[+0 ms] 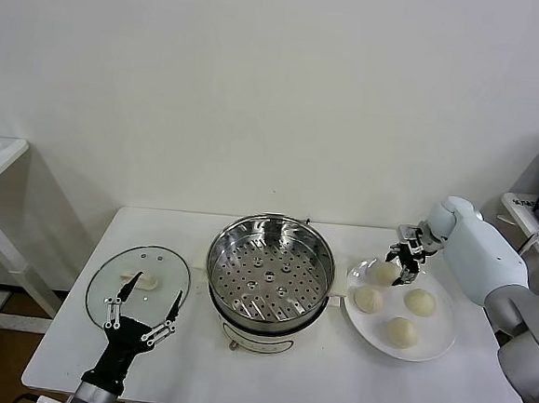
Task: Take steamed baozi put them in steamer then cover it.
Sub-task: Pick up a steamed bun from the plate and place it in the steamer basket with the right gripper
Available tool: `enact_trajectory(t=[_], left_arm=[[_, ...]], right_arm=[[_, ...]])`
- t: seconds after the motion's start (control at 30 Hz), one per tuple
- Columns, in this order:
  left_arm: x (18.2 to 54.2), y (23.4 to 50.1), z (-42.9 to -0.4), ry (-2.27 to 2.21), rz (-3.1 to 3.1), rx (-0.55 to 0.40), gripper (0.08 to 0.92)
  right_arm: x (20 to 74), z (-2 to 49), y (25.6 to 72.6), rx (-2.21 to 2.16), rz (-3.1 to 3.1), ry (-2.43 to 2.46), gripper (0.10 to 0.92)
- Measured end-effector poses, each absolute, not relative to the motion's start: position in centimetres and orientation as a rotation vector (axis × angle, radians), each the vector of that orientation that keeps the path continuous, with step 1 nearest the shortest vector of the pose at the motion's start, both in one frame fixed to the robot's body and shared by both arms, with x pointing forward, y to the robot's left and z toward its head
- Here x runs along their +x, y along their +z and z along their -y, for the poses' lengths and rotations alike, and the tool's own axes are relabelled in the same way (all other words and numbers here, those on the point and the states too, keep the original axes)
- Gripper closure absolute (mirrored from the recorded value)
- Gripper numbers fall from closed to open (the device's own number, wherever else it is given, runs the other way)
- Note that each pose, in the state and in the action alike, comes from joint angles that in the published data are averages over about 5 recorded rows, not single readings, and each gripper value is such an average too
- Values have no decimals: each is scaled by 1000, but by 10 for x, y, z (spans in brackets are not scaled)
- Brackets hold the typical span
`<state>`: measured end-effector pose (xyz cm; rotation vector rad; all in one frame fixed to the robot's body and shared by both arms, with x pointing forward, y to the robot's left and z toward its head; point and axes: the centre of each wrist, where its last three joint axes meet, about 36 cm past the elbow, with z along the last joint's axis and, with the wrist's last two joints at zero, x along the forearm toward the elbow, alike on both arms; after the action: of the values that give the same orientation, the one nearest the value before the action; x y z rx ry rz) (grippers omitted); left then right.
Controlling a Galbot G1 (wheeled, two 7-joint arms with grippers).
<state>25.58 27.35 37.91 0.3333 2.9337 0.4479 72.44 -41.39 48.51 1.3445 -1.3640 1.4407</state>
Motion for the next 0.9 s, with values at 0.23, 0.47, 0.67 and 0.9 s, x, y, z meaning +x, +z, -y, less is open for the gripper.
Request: enact_trajectory(t=[0.23, 0.47, 0.67, 0.9], left_arm=[[257, 384, -273, 443, -2925, 331, 177], [255, 386, -270, 435, -2918, 335, 177], [254, 389, -269, 427, -2914, 329, 177], [250, 392, -268, 425, -2909, 331, 177]], right_arm=[[730, 398, 541, 1485, 1318, 1633, 318], [733, 346, 623, 1669, 1189, 1915, 318], [723, 273, 684, 1835, 991, 2154, 318], [706, 189, 710, 1995, 696, 2317, 318]])
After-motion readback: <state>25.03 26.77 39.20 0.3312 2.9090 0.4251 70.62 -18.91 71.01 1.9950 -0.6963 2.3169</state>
